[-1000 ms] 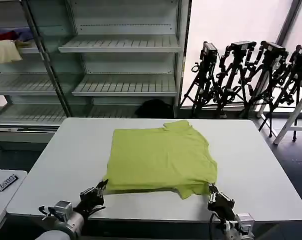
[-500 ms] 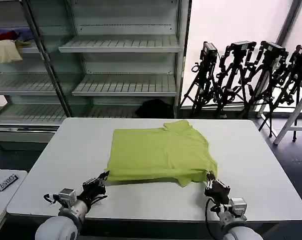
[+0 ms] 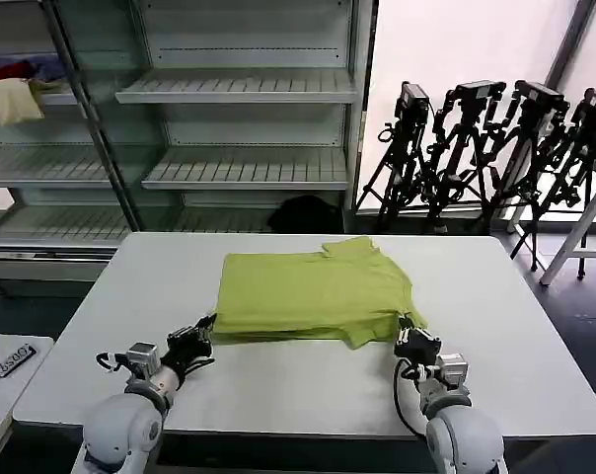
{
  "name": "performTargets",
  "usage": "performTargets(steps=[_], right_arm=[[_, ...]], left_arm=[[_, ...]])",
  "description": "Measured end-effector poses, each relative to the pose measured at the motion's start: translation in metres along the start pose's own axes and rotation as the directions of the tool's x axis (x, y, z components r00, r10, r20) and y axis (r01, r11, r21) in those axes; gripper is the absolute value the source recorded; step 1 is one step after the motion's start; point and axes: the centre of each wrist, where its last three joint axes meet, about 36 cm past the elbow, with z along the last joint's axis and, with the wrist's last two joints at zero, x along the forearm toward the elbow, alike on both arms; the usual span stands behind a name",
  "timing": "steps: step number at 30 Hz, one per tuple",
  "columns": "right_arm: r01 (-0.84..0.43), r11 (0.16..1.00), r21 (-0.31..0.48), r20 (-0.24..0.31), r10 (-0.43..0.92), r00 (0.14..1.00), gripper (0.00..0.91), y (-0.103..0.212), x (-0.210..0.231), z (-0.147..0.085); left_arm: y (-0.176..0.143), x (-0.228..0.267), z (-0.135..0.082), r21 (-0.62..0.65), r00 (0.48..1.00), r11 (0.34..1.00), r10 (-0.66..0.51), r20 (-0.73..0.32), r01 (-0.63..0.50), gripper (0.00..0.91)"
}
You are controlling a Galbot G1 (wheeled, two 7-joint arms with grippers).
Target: Fold and organize the clothes.
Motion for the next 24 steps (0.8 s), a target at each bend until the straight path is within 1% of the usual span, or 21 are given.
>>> performTargets(steps=[18,19,20,21,22,23,24], right_arm=[[-0.004,0.998,0.068,-0.005,0.005,1.0,0.0,0.002,-0.029,-0.005],[-0.006,0.997,0.072,-0.006,0.006,1.0,0.131,0.002,-0.03,-0.005],[-0.007,0.997,0.074,-0.006,0.008,1.0,0.292,0.002,-0.031,-0.005],[-0.009,0.997,0.076,-0.006,0.009,1.0,0.907,0.003,-0.032,-0.005],[-0.011,0.997,0.079,-0.005,0.011,1.0,0.907,0.003,-0.033,-0.006],[-0.013,0.997,0.081,-0.003,0.013,1.0,0.907,0.003,-0.034,-0.006],[-0.015,0.997,0.082,-0.001,0.015,1.0,0.907,0.003,-0.035,-0.006]], left_arm=[[0.007,-0.024,0.01,-0.071,0.998,0.997,-0.042,-0.052,0.038,0.01],[0.007,-0.025,0.011,-0.073,0.998,0.997,-0.042,-0.054,0.038,0.06],[0.007,-0.025,0.011,-0.074,0.998,0.996,-0.042,-0.055,0.038,0.242],[0.007,-0.026,0.011,-0.076,0.998,0.996,-0.043,-0.055,0.038,0.373],[0.006,-0.026,0.011,-0.078,0.998,0.996,-0.043,-0.054,0.039,0.544],[0.006,-0.026,0.011,-0.081,0.998,0.996,-0.044,-0.053,0.04,0.907],[0.006,-0.026,0.011,-0.083,0.998,0.996,-0.045,-0.052,0.04,0.907]])
